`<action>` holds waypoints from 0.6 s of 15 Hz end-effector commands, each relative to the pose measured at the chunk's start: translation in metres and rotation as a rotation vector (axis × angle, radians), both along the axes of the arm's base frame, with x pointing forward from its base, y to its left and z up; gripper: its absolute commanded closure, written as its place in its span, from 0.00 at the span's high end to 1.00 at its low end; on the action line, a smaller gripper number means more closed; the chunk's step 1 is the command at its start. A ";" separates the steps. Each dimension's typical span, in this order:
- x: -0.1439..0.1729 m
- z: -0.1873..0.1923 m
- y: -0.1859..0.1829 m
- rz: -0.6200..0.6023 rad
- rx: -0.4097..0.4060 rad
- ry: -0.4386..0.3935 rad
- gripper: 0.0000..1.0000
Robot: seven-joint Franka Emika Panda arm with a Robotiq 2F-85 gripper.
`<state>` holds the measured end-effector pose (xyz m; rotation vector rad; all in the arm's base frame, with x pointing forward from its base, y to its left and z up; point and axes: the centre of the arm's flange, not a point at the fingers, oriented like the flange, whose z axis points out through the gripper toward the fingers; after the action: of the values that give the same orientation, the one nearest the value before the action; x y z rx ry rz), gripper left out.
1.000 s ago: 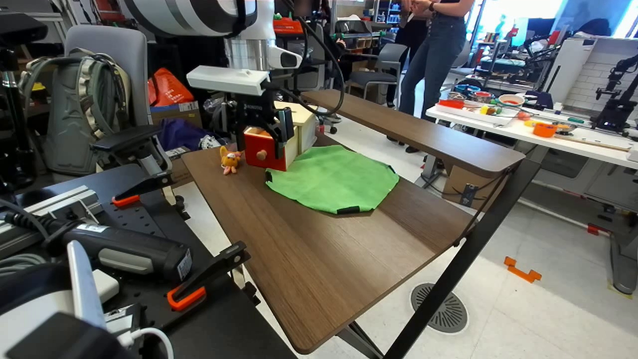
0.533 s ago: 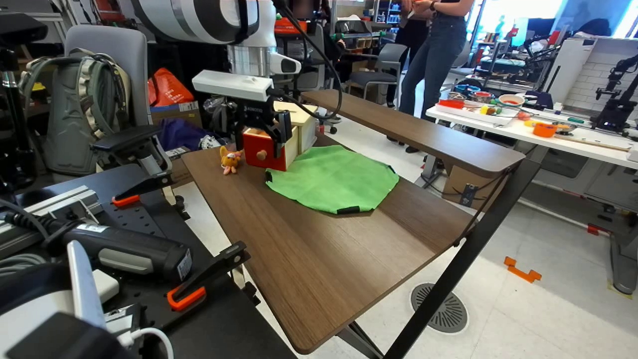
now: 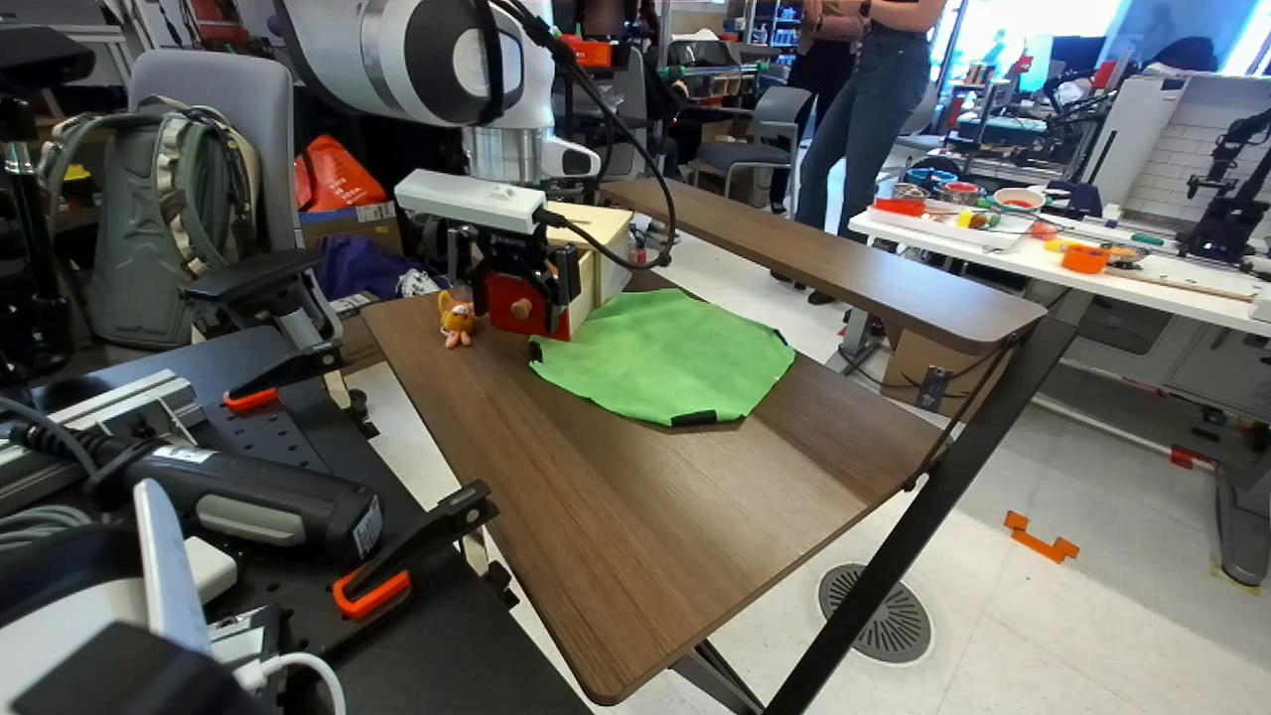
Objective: Push the red drawer closed
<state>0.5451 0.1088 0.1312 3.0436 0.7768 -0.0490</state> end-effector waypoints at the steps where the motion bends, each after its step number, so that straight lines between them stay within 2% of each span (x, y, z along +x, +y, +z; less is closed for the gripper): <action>1: 0.006 -0.012 0.011 -0.010 0.013 -0.027 1.00; 4: 0.006 -0.015 0.020 0.002 0.011 -0.030 1.00; 7: 0.007 -0.016 0.029 0.002 0.012 -0.070 1.00; 8: 0.008 -0.016 0.032 0.002 0.013 -0.086 0.75; 9: 0.009 -0.015 0.034 0.000 0.011 -0.104 0.74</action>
<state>0.5474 0.1342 0.1199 3.0460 0.7895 0.0289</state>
